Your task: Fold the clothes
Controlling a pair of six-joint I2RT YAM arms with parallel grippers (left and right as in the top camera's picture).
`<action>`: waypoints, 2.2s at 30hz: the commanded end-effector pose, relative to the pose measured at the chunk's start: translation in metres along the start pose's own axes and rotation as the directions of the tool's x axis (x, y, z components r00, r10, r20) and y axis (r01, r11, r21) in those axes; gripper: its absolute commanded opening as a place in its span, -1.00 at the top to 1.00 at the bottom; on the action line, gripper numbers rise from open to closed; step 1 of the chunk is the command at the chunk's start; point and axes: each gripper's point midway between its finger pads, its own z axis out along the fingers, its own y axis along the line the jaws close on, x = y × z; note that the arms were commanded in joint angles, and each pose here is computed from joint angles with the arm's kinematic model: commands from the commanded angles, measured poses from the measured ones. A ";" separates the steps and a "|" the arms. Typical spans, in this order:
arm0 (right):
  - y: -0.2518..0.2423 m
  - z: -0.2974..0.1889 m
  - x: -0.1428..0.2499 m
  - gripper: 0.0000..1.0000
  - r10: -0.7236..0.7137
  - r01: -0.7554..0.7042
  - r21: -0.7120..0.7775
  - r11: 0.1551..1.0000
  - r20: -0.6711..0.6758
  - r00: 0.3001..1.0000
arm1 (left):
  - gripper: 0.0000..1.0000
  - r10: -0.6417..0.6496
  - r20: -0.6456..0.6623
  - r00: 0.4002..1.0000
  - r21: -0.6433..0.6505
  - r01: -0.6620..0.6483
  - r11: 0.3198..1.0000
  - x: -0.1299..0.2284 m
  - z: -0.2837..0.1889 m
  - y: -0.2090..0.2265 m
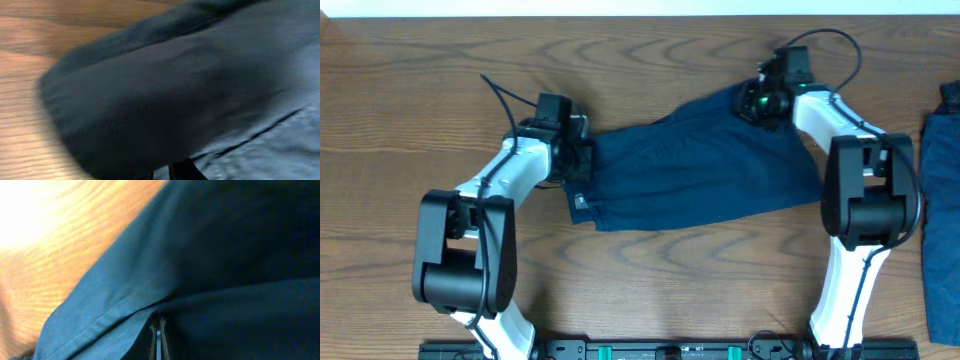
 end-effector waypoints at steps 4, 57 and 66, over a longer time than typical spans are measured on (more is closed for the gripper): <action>-0.075 -0.029 -0.012 0.77 0.091 -0.090 0.125 0.988 0.000 0.996 | 0.75 -0.030 0.013 0.999 -0.065 0.031 0.997 -0.003 -0.005 0.036; 0.008 -0.131 0.021 0.60 -0.222 0.220 0.029 0.975 0.124 0.967 | 0.50 0.208 -0.154 0.966 0.083 -0.197 0.977 0.052 0.005 -0.051; -0.071 -0.092 0.101 0.66 -0.029 0.065 0.253 0.965 -0.142 0.990 | 0.50 0.202 -0.162 0.966 0.081 -0.191 0.978 0.054 0.005 -0.051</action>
